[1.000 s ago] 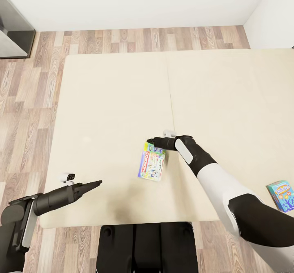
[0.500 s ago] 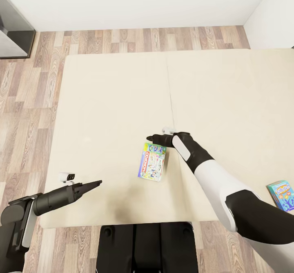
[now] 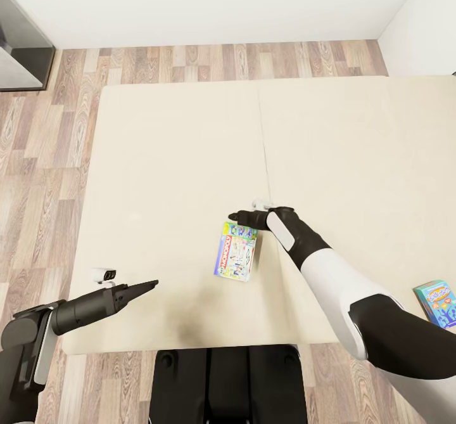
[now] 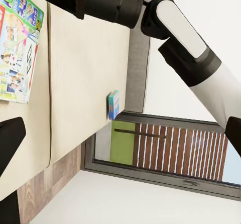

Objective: Put all the toys in the child's room - the three board games (two on the bed and one on the table), the two jigsaw puzzles on the table, and the tennis ball on the table - inside the toy box on the table in the child's room.

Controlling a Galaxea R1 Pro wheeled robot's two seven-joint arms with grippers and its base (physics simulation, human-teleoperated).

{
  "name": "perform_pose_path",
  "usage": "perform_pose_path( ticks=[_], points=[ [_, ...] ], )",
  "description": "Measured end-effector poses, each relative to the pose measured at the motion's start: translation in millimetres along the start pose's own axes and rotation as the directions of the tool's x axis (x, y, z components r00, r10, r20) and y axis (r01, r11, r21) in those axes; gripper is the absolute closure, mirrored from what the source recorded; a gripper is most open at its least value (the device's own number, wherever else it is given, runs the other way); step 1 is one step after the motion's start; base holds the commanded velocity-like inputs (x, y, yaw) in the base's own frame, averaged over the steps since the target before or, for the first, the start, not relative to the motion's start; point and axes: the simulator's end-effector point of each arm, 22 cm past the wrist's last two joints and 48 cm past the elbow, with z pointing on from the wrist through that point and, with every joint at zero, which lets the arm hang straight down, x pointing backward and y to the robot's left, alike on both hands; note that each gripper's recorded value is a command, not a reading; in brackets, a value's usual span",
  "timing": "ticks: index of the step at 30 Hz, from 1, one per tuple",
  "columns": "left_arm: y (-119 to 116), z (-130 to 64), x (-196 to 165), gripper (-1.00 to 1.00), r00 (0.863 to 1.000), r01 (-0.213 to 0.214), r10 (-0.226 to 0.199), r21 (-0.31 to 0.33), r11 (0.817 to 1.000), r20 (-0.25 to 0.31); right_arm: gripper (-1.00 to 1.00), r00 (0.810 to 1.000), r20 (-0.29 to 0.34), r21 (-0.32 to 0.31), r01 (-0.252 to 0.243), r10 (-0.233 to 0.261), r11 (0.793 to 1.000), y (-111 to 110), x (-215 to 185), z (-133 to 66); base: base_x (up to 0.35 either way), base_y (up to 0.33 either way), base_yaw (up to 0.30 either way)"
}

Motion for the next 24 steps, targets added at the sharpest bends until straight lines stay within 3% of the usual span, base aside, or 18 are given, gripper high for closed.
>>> perform_pose_path(
  ticks=[15, 24],
  points=[
    [0, 0.5, 0, -1.0, 1.0, 0.0, 0.0, 0.001, 1.0, 0.0, -1.0, 1.0, -0.021, 0.067, -0.015, 0.016, 0.998, -32, 31, 12.9, 0.0, 0.0, 0.0],
    [1, 0.8, 0, -1.0, 1.0, 0.0, 0.0, -0.003, 1.0, -0.001, -1.0, 1.0, -0.022, 0.072, -0.015, 0.017, 0.997, -35, 34, 14.0, 0.0, 0.0, 0.0]
  ],
)
